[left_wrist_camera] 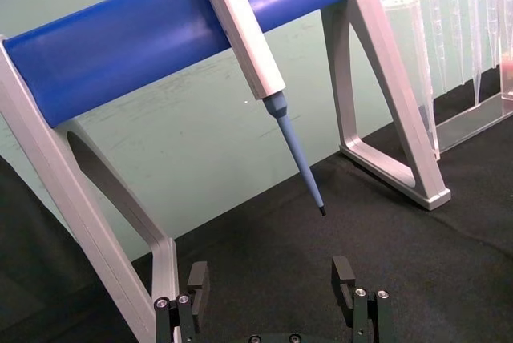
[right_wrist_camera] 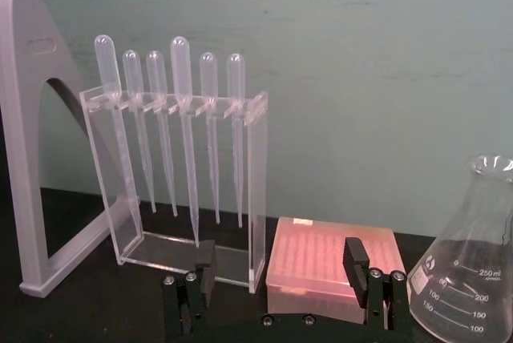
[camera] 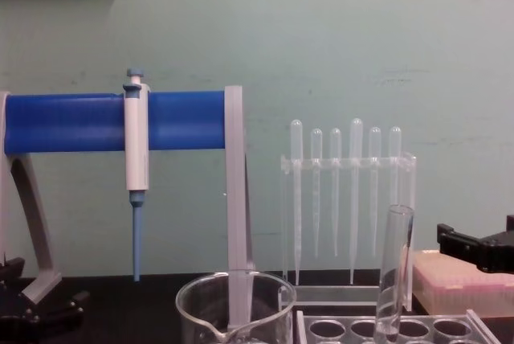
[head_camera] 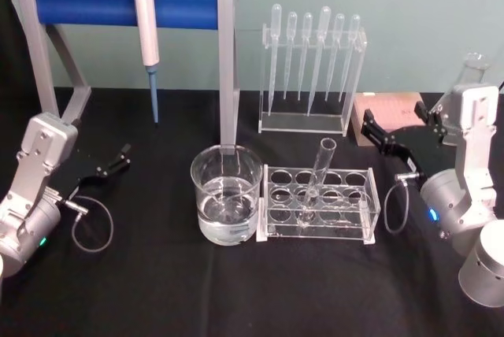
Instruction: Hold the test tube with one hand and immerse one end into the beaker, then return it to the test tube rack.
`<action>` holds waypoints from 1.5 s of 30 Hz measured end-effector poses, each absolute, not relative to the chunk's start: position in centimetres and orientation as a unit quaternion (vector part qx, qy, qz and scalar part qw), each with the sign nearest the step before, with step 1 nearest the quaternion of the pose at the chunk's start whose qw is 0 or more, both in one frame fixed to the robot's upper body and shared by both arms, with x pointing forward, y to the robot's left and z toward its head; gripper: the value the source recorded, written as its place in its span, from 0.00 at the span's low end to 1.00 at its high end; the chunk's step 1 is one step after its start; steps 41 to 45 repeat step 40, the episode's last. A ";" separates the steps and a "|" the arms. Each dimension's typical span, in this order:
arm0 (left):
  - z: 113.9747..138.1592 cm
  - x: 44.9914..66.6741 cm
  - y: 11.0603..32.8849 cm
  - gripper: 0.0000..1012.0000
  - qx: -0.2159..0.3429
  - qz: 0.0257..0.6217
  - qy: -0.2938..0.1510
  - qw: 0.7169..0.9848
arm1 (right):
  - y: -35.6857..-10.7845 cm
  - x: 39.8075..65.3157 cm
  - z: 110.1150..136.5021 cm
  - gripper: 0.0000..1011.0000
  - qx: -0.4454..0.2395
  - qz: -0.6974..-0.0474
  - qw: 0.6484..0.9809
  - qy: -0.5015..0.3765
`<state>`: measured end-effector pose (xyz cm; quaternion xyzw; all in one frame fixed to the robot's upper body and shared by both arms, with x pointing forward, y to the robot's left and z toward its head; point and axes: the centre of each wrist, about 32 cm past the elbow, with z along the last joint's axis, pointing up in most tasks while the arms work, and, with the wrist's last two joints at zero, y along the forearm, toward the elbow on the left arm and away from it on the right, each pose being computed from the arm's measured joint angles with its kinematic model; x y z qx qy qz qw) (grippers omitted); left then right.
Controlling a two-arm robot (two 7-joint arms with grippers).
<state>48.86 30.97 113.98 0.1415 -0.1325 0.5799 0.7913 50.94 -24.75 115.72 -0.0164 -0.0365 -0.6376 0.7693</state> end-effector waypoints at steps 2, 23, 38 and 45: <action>114.0 48.9 31.0 0.99 0.142 0.580 -0.132 0.791 | -24.8 50.9 115.8 0.99 -0.016 -0.638 0.769 -0.037; 114.0 48.9 31.0 0.99 0.142 0.580 -0.132 0.791 | -24.8 50.9 115.9 0.99 -0.008 -0.638 0.769 -0.036; 114.0 48.9 31.0 0.99 0.141 0.580 -0.132 0.791 | -24.8 50.9 116.0 0.99 -0.006 -0.638 0.769 -0.036; 114.0 48.9 31.0 0.99 0.141 0.580 -0.132 0.791 | -24.8 50.9 116.0 0.99 -0.006 -0.638 0.769 -0.036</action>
